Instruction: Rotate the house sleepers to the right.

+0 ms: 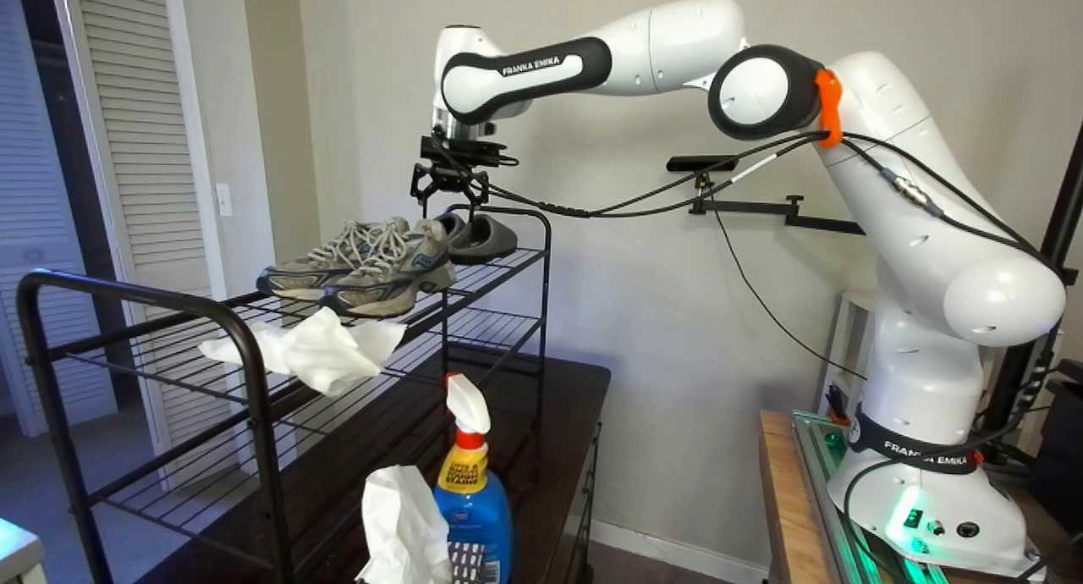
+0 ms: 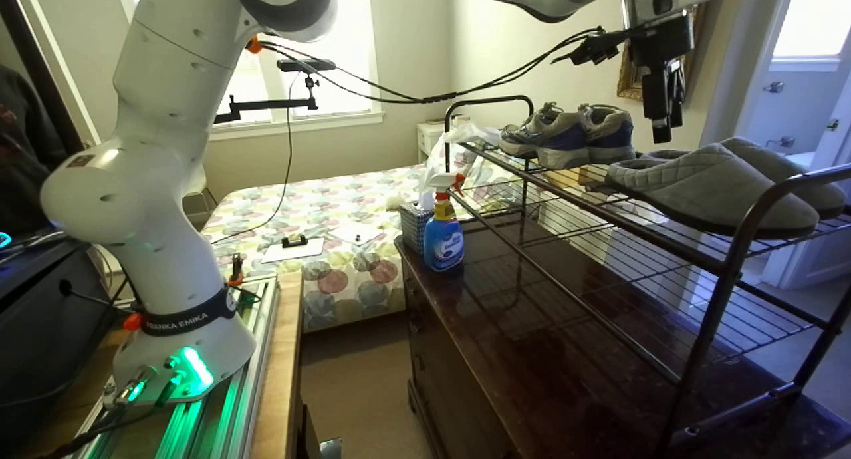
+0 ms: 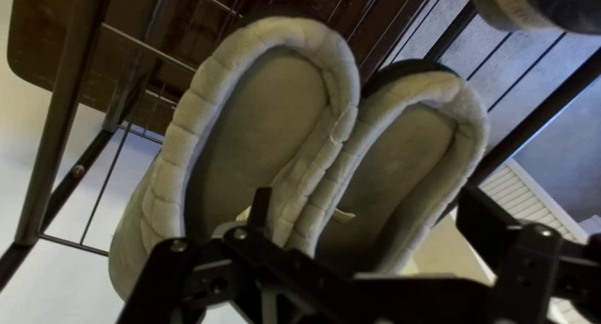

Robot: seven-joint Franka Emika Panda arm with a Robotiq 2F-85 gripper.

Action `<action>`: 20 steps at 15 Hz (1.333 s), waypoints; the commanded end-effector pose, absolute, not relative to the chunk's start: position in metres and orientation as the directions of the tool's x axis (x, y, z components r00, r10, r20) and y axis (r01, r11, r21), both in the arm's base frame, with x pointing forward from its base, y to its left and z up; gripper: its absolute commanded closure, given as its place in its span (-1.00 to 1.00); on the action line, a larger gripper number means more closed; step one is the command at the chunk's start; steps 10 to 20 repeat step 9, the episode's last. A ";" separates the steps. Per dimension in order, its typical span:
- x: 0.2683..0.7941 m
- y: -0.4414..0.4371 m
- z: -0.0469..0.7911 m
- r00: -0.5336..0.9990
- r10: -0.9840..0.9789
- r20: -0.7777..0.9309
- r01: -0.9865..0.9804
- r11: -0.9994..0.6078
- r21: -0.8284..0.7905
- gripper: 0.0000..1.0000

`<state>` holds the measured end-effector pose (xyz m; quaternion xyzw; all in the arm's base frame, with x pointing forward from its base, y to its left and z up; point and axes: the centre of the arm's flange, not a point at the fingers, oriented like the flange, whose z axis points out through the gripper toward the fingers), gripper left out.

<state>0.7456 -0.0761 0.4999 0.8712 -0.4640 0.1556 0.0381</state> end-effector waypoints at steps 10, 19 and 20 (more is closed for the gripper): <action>0.729 -0.094 0.522 0.825 -0.423 0.374 -0.467 -0.884 0.030 -1.00; 0.729 -0.094 0.522 0.825 -0.423 0.374 -0.467 -0.884 0.030 -1.00; 0.729 -0.094 0.522 0.825 -0.423 0.374 -0.467 -0.884 0.030 -1.00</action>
